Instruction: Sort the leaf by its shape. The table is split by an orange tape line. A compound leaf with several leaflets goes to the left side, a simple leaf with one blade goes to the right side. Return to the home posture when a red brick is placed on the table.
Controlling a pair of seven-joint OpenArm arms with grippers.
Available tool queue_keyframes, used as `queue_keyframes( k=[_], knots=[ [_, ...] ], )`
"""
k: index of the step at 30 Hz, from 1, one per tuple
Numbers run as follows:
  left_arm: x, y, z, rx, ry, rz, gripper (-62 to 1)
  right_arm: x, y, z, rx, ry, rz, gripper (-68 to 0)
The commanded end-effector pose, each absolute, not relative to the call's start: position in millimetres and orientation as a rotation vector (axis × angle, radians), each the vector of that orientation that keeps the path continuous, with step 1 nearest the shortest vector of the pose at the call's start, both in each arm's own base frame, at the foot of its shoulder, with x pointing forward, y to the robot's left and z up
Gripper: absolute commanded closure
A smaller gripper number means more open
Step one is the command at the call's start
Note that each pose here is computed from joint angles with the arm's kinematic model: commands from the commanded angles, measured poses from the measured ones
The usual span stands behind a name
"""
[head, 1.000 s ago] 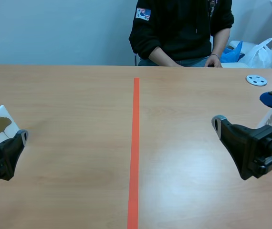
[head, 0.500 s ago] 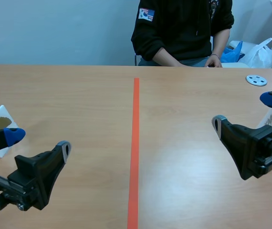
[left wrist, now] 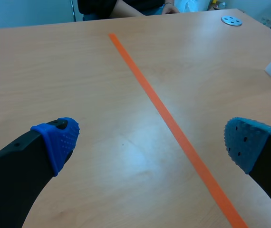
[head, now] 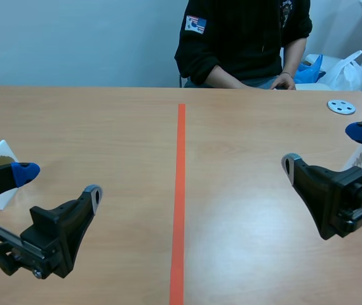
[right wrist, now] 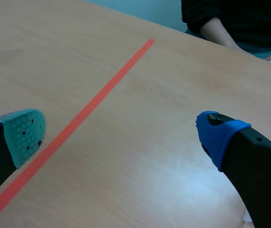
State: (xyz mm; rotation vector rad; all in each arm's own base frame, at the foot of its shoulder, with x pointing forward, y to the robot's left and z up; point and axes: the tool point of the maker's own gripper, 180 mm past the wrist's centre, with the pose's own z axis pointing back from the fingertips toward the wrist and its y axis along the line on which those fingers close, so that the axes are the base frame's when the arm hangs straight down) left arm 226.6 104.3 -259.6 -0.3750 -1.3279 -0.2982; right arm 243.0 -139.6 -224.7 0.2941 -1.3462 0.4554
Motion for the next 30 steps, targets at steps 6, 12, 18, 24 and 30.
queue_keyframes(
  k=[6, 12, 18, 24, 30],
  knots=[
    [229, 105, -255, -0.377, -1.348, -0.290, -62.3, 247, -139, -217, 0.298, -1.378, 0.462, -67.9],
    [229, 105, -255, -0.379, -1.347, -0.291, -62.3, 247, -139, -217, 0.298, -1.378, 0.462, -67.9],
    [227, 95, -252, -0.432, -1.343, -0.326, -62.3, 247, -139, -217, 0.298, -1.378, 0.462, -67.9],
    [229, 93, -249, -0.446, -1.354, -0.340, -62.3, 247, -139, -217, 0.298, -1.378, 0.462, -67.9],
    [230, 93, -249, -0.445, -1.355, -0.342, -62.3, 247, -139, -217, 0.298, -1.378, 0.462, -67.9]
  ],
)
